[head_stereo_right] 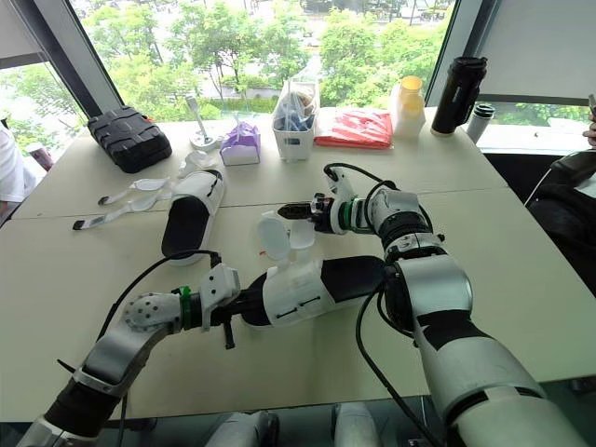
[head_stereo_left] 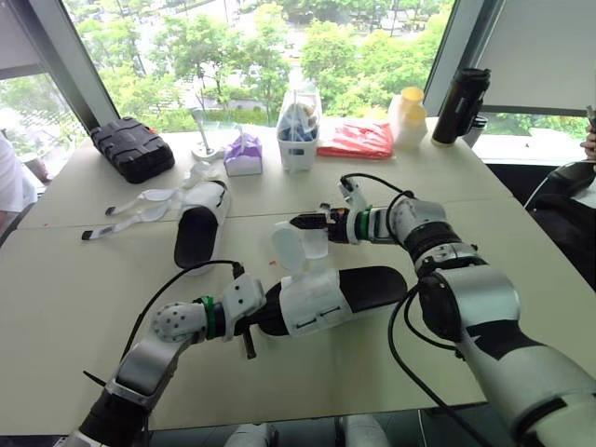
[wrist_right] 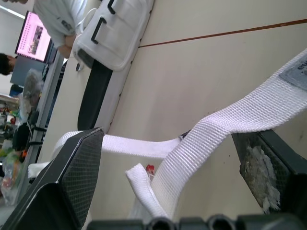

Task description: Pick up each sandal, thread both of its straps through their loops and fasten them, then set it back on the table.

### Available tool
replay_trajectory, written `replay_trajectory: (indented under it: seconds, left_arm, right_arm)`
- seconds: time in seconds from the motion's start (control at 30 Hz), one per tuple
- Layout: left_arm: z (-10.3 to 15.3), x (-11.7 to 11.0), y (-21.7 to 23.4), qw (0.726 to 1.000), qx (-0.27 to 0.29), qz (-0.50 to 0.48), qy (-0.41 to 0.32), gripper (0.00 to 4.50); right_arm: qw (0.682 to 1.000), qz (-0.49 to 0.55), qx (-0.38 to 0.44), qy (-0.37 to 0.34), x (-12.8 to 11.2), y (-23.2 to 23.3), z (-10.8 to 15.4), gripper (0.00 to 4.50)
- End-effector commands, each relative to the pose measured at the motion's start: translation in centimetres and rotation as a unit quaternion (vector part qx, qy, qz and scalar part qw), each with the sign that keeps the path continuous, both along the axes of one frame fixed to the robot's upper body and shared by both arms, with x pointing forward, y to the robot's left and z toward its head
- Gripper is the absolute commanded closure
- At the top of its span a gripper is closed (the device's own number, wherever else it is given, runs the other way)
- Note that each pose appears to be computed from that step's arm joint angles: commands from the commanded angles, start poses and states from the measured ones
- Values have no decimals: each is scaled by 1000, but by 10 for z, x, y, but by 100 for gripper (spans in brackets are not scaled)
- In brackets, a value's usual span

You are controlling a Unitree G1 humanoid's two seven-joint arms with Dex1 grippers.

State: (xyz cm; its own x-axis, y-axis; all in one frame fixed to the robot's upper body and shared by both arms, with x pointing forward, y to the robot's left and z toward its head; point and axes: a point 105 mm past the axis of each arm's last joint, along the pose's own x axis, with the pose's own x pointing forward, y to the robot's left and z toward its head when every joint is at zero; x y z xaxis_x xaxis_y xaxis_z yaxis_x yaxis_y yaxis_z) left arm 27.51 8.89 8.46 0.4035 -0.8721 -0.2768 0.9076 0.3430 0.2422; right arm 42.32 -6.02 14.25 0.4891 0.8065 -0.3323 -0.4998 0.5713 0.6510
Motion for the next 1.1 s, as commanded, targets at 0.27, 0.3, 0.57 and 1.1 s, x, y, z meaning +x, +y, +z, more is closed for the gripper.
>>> replay_trajectory:
  seconds: [0.27,0.3,0.57,1.1]
  left_arm:
    - [-11,-10,-7,999,16,-17,21,450]
    - [-11,-10,-7,999,16,-17,22,450]
    - [-11,-10,-9,1000,14,-17,23,450]
    - [-13,-11,-9,999,15,-21,27,450]
  right_arm:
    - [997,-48,33,-55,18,2,37,177]
    - [996,-51,37,-56,19,1,39,229]
    - [992,-39,94,-74,19,1,68,446]
    - [832,351,-28,-429,-130,-1,71,446]
